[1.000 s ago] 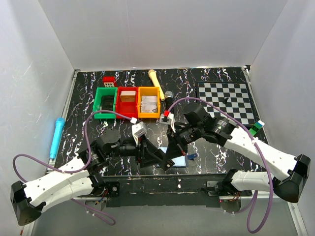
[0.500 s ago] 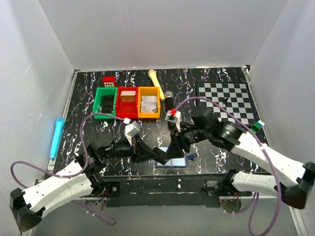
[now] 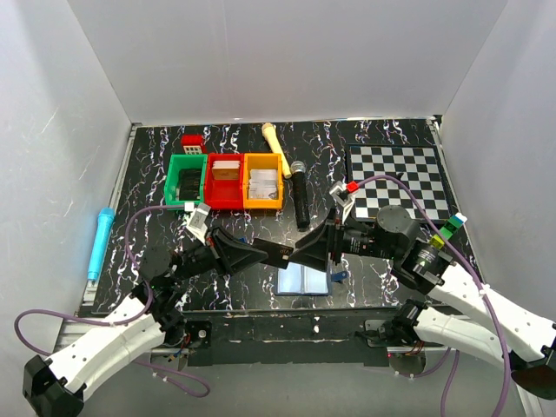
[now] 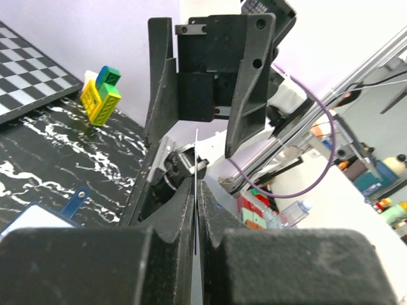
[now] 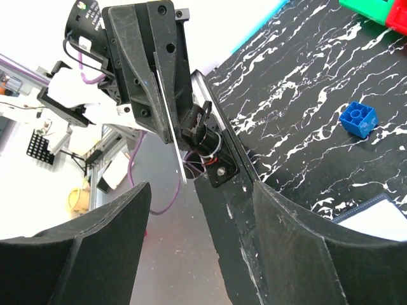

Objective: Take the credit cards out of the card holder
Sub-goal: Remove the credit card from the card holder.

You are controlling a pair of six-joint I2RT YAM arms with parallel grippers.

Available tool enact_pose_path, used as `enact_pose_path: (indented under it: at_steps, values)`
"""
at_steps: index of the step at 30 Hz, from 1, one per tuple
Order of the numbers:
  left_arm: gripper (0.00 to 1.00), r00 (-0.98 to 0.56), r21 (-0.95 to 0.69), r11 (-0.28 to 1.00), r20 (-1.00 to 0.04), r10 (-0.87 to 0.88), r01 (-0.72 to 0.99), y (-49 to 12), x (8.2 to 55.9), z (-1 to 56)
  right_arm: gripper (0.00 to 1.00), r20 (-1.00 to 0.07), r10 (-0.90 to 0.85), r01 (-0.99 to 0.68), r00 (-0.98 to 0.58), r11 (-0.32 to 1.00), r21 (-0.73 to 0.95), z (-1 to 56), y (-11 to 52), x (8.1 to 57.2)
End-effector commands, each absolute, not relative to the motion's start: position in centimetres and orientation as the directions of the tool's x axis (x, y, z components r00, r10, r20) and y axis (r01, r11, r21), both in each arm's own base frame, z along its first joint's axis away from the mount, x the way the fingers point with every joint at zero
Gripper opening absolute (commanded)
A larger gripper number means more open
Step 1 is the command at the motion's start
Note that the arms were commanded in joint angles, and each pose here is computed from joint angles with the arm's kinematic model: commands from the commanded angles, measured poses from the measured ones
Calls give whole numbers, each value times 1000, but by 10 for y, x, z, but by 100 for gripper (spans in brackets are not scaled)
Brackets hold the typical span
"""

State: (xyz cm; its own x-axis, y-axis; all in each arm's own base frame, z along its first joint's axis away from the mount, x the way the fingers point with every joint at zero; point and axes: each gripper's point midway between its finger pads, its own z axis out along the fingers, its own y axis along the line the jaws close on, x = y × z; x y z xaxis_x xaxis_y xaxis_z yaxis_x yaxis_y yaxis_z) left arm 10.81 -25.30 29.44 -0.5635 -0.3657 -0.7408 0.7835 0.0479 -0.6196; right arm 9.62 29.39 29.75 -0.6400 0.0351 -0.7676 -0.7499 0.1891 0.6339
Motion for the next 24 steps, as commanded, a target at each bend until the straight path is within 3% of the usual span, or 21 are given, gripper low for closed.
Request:
enact_pose_path:
  at_steps: [1, 17, 22, 24]
  values:
    - [0, -562, -613, -44, -691, -455, 789, -248, 105, 324, 72, -775, 179, -771, -606, 110, 627, 340, 296, 101]
    - [0, -580, -635, -54, -663, -473, 770, -248, 107, 324, 42, -758, 118, -764, -641, -4, 646, 342, 311, 89]
    - [0, -584, -640, -52, -662, -470, 767, -249, 109, 322, 26, -753, 99, -759, -650, -43, 650, 345, 315, 85]
    - [0, -585, -643, -44, -664, -466, 765, -249, 109, 321, 13, -752, 91, -757, -653, -52, 651, 344, 316, 84]
